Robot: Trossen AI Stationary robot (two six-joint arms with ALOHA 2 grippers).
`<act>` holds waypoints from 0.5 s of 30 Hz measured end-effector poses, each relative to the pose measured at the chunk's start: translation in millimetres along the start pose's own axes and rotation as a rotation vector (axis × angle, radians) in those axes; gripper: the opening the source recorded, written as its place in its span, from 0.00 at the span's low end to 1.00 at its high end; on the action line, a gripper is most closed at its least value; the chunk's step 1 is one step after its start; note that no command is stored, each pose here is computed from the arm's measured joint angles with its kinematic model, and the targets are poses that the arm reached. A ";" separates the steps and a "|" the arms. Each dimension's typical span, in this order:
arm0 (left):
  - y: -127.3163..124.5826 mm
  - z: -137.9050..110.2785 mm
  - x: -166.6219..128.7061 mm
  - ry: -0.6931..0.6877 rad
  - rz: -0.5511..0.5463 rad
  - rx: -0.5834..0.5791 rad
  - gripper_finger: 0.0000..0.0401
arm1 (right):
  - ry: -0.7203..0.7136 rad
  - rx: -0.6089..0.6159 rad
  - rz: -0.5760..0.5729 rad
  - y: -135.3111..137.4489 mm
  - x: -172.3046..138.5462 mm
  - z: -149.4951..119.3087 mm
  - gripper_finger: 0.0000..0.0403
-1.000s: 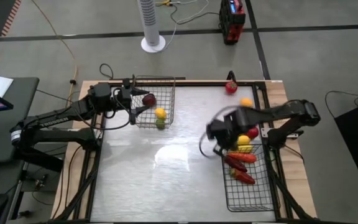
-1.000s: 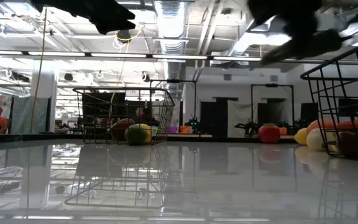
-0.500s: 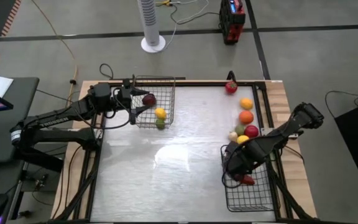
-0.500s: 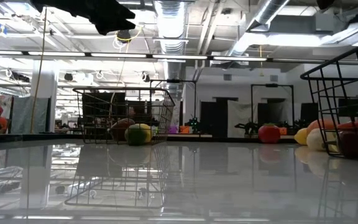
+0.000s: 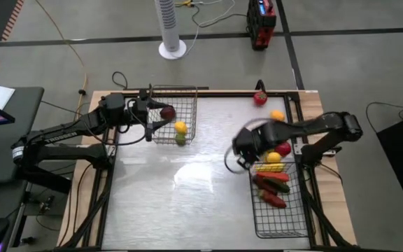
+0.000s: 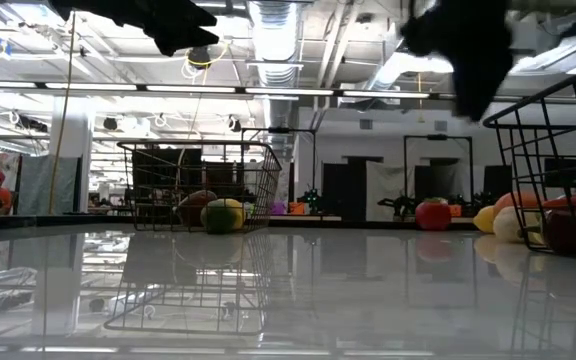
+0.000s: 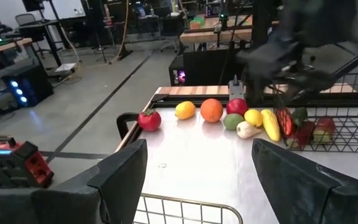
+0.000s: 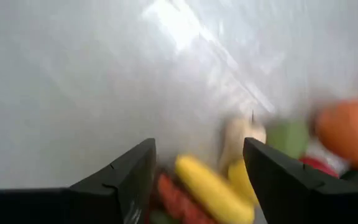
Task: Sort produce into baskets
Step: Put the orange into the left wire basket
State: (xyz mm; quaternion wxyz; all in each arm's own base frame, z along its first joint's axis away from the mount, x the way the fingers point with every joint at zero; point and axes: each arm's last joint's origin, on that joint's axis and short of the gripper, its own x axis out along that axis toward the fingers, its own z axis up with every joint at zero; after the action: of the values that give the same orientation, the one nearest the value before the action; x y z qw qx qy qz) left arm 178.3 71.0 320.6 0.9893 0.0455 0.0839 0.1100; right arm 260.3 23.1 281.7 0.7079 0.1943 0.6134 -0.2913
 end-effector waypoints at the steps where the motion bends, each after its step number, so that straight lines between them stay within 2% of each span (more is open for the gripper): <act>1: 0.0 -0.1 0.0 0.001 -0.001 0.000 0.70 | 0.004 -0.003 0.014 -5.2 8.1 6.6 0.67; 4: -0.1 -0.4 0.0 0.004 -0.001 0.006 0.70 | 0.053 0.005 0.051 -22.1 34.7 17.9 0.67; 9: -0.1 -0.7 0.0 0.007 0.000 0.019 0.70 | 0.148 0.062 -0.031 -50.2 64.3 17.1 0.67; 15: 0.2 0.3 0.0 -0.003 0.002 0.024 0.70 | 0.231 0.024 -0.049 -53.1 80.4 10.0 0.67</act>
State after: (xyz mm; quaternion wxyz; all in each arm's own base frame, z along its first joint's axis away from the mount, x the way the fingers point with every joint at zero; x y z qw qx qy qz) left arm 178.3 71.1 320.9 0.9887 0.0574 0.0838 0.1101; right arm 239.6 -37.3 208.8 0.6227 0.2200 0.6921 -0.2914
